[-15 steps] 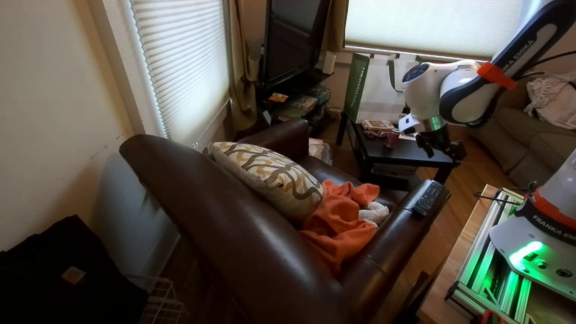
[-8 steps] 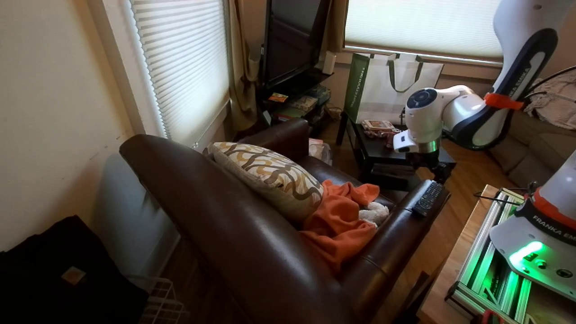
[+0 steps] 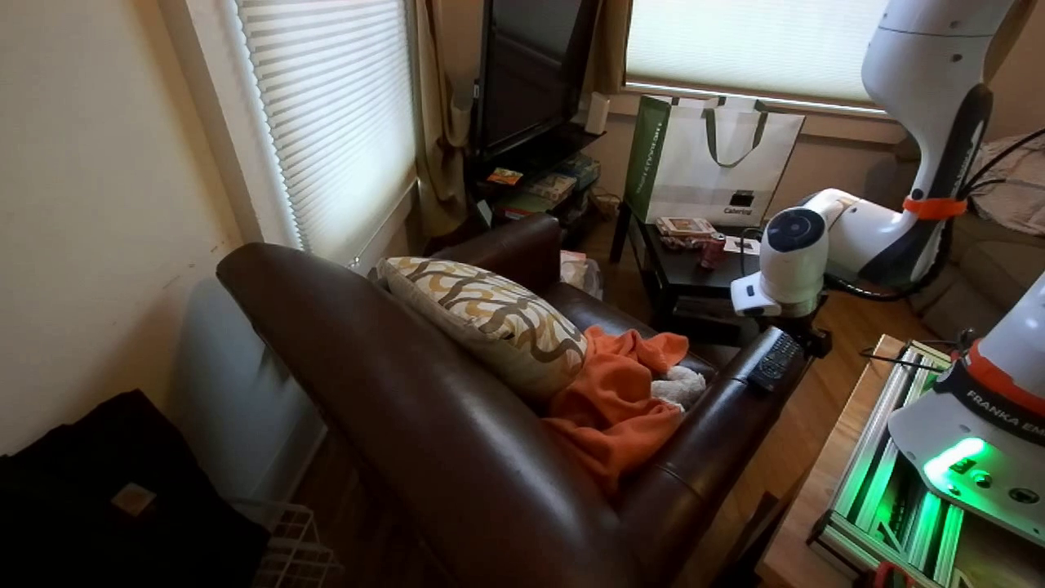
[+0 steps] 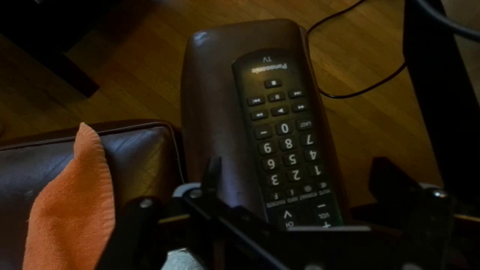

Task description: Put the remote control on top of the pillow.

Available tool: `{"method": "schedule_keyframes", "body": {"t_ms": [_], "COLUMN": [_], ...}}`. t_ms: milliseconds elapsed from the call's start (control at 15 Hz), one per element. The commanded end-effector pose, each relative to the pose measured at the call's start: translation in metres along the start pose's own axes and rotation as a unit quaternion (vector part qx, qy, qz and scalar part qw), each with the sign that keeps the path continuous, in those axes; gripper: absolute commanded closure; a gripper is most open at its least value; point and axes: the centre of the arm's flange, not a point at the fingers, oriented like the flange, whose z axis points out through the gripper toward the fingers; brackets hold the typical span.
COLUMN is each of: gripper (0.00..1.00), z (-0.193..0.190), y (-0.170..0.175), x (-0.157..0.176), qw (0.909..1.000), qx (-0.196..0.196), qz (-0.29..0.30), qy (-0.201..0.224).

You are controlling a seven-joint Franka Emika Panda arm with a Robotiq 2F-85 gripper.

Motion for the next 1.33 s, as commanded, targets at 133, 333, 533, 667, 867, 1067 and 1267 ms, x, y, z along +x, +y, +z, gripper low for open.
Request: {"method": "schedule_keyframes", "body": {"t_ms": [133,333,533,667,867,1067,1267], "gripper": [0.00,0.00,0.00,0.00,0.28,0.45,0.69], "z": [0.030,0.036,0.039,0.043,0.049,0.053,0.052], "y": [-0.021,-0.017,-0.012,-0.007,0.006,0.012,0.012], "x": [0.010,0.006,0.002,0.001,0.000,-0.001,-0.004], "qw": [0.9992,0.9991,0.9989,0.9989,0.9989,0.9987,0.9985], "qx": [-0.006,-0.012,-0.016,-0.015,-0.015,-0.015,-0.017], "qz": [-0.037,-0.040,-0.043,-0.044,-0.044,-0.048,-0.052], "qy": [0.013,0.007,0.005,0.005,0.004,0.001,0.001]}}
